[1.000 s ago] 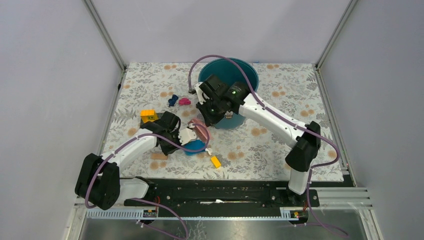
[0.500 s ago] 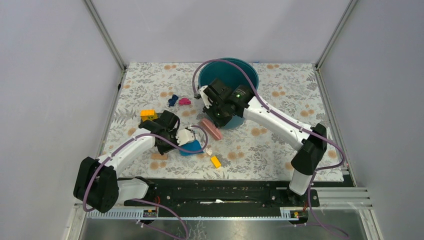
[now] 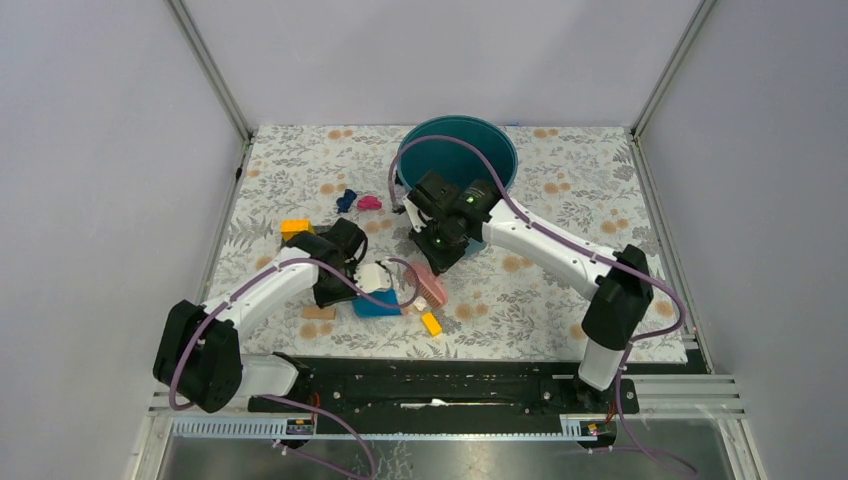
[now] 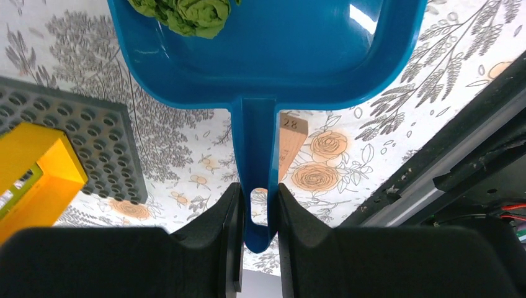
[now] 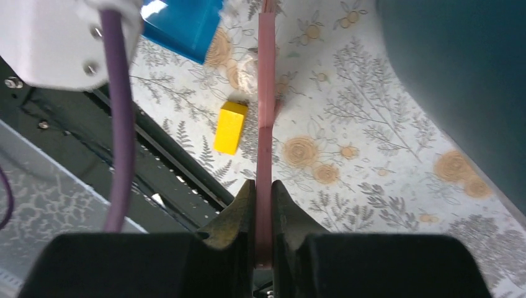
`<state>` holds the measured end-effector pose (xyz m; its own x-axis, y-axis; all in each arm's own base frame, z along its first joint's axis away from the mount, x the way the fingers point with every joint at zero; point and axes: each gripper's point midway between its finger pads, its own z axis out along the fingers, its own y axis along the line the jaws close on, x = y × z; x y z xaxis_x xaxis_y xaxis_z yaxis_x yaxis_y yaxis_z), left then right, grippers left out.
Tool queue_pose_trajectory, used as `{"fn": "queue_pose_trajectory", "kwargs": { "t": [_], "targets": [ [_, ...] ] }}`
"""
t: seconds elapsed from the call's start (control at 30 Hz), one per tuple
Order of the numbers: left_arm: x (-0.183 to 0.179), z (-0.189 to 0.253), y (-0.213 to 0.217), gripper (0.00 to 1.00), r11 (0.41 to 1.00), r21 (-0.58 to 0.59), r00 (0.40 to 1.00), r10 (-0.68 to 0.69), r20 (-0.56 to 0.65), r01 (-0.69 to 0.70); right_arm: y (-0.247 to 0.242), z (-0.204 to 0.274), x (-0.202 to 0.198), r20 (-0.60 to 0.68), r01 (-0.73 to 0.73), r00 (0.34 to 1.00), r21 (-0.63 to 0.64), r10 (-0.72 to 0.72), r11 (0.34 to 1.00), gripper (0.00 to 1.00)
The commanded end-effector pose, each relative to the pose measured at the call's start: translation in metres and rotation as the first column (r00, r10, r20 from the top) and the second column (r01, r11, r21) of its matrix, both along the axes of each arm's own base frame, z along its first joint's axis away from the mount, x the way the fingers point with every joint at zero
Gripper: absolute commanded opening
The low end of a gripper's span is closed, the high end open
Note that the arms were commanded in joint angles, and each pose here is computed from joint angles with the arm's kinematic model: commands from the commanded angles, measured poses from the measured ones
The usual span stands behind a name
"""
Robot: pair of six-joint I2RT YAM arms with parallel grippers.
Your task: Sweep away the paper scraps from the table
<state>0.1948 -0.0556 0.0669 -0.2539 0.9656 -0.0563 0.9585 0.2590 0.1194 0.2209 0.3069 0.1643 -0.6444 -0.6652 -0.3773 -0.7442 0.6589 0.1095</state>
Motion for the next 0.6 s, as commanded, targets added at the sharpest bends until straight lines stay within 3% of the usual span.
{"fn": "queue_pose_trajectory", "kwargs": {
  "t": [0.0, 0.17, 0.37, 0.57],
  "targets": [
    [0.002, 0.000, -0.017, 0.00, 0.999, -0.006, 0.999, -0.044, 0.013, 0.044, 0.026, 0.002, 0.000, -0.076, 0.039, 0.997, 0.075, -0.033, 0.996, 0.00],
    [0.002, -0.008, -0.033, 0.00, 1.000, -0.006, 0.999, -0.022, 0.029, 0.022, 0.040, 0.006, 0.013, -0.094, 0.075, 0.993, 0.111, -0.065, 0.991, 0.00],
    [0.008, -0.012, -0.045, 0.00, 0.994, -0.057, 0.994, 0.097, 0.050, -0.094, 0.052, 0.025, 0.020, -0.085, 0.064, 0.995, 0.173, -0.050, 0.983, 0.00],
    [0.015, -0.010, -0.042, 0.00, 0.973, -0.110, 0.968, 0.216, 0.128, -0.203, 0.038, 0.040, 0.016, -0.039, 0.025, 0.999, 0.156, -0.019, 0.987, 0.00]
  ]
}}
